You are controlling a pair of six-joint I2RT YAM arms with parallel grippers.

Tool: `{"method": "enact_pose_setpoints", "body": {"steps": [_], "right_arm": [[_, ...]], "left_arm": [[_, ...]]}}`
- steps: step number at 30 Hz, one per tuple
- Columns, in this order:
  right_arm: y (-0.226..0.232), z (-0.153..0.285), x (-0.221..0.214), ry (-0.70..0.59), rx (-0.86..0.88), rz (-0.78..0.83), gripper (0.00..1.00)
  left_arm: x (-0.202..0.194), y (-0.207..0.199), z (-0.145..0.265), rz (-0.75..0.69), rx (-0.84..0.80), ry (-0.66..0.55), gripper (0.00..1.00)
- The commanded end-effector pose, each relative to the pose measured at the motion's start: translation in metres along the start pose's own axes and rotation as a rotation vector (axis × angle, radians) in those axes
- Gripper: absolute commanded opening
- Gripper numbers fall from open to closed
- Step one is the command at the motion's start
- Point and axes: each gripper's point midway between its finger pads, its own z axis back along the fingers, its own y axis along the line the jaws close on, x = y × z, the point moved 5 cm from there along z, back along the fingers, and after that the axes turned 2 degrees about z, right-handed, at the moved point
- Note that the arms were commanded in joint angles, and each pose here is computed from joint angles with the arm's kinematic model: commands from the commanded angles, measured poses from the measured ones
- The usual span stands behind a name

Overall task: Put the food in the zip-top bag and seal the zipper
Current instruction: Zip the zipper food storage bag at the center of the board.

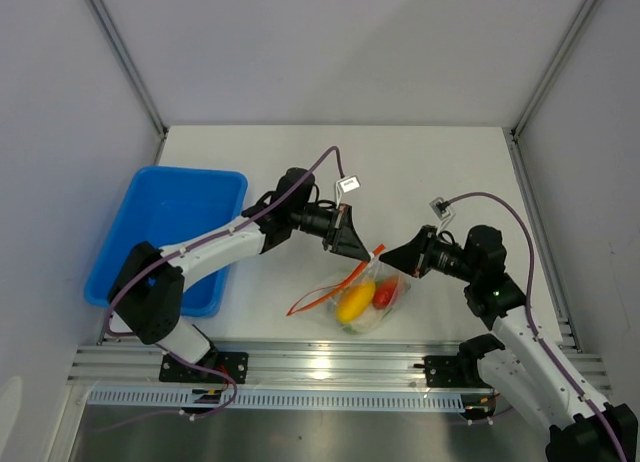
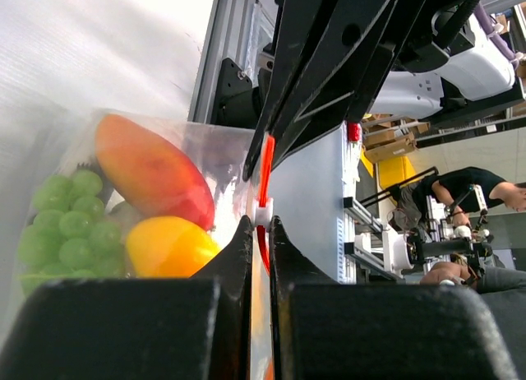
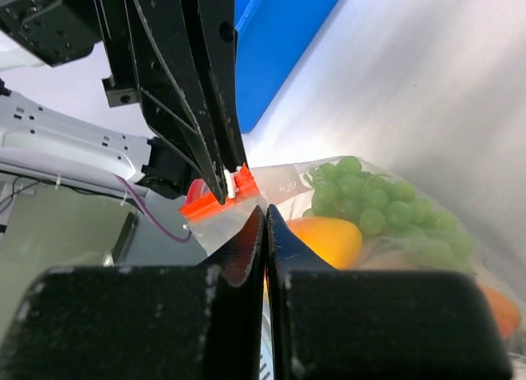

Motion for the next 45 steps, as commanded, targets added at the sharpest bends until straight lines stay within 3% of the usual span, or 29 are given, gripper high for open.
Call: {"method": "enact_pose_setpoints", "body": {"steps": [1, 22, 40, 43, 45], "right_arm": [[0.003, 0.002, 0.023, -0.129, -0.007, 0.042, 0.00], [-0.003, 0.009, 0.036, -0.210, -0.033, -0.068, 0.00], [-0.009, 0.012, 0.043, -0.198, -0.091, -0.038, 0.00], [-0.007, 0.013, 0.042, -0.187, -0.076, -0.036, 0.00], [0.006, 0.013, 0.040, -0.152, 0.026, 0.007, 0.00]], "left_arm": [[-0.008, -0.013, 0.008, -0.037, -0.041, 0.020, 0.01], [-0.035, -0.017, 0.026, -0.043, 0.054, 0.019, 0.00], [-0.066, -0.027, 0.053, -0.073, 0.185, -0.013, 0.01], [-0.072, -0.025, 0.055, -0.076, 0.185, -0.012, 0.00], [-0.072, -0.027, 0.056, -0.087, 0.184, -0.015, 0.01]]}}
